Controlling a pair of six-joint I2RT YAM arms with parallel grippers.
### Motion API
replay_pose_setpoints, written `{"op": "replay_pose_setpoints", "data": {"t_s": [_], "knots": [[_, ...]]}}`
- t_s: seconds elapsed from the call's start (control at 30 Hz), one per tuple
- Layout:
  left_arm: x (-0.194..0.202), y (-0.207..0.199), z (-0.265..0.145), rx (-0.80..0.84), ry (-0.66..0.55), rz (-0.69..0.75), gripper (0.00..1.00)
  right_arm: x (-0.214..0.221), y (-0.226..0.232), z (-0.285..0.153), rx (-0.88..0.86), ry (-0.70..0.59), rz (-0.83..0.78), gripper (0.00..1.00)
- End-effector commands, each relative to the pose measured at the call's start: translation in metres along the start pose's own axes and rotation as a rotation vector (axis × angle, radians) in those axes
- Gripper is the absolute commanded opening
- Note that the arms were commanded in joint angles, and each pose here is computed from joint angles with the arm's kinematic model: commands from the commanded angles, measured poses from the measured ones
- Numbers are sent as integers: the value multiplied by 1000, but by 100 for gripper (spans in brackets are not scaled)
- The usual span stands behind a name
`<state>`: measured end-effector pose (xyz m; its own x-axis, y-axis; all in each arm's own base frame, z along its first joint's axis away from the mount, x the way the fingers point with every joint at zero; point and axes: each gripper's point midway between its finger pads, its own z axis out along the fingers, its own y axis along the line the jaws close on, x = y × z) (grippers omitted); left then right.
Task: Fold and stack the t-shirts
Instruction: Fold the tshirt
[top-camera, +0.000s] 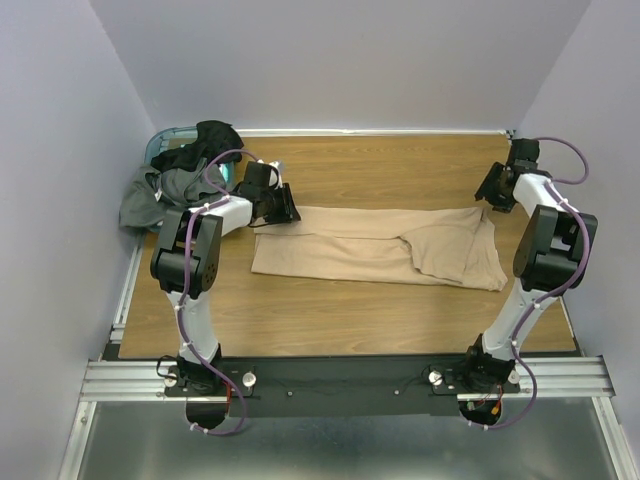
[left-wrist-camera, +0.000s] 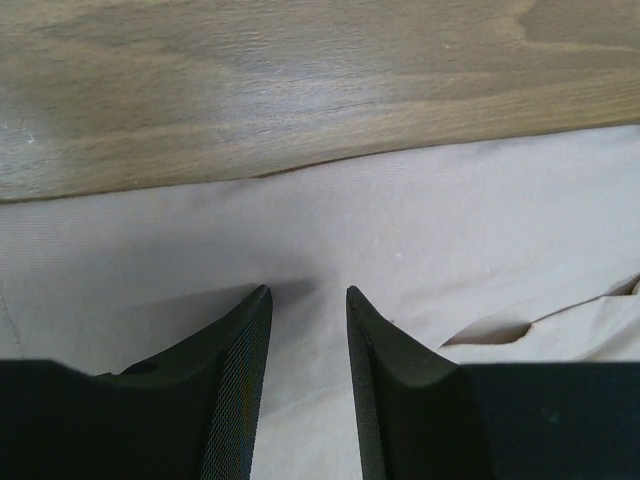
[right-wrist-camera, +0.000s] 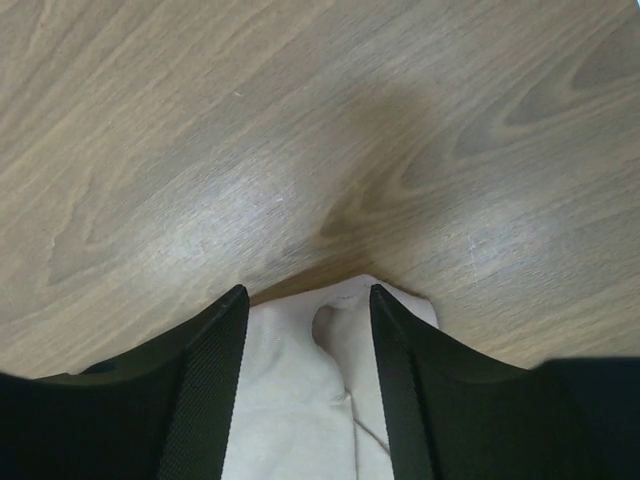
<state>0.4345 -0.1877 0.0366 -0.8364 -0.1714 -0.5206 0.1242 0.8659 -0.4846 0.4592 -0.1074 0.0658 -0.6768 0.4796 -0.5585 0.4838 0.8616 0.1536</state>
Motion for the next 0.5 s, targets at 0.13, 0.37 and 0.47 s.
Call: {"op": "replay_pose_setpoints", "data": {"t_s": [0.13,0.37,0.47], "knots": [[11,8,6,-17,25,9,44,0,-2,-3,-18,-16,20,53],[12,9,6,-19,30,10,44,17,-3,3,-31,30,26,50],[11,10,5,-27,24,11,45,16,-2,4,-37,29,26,47]]}}
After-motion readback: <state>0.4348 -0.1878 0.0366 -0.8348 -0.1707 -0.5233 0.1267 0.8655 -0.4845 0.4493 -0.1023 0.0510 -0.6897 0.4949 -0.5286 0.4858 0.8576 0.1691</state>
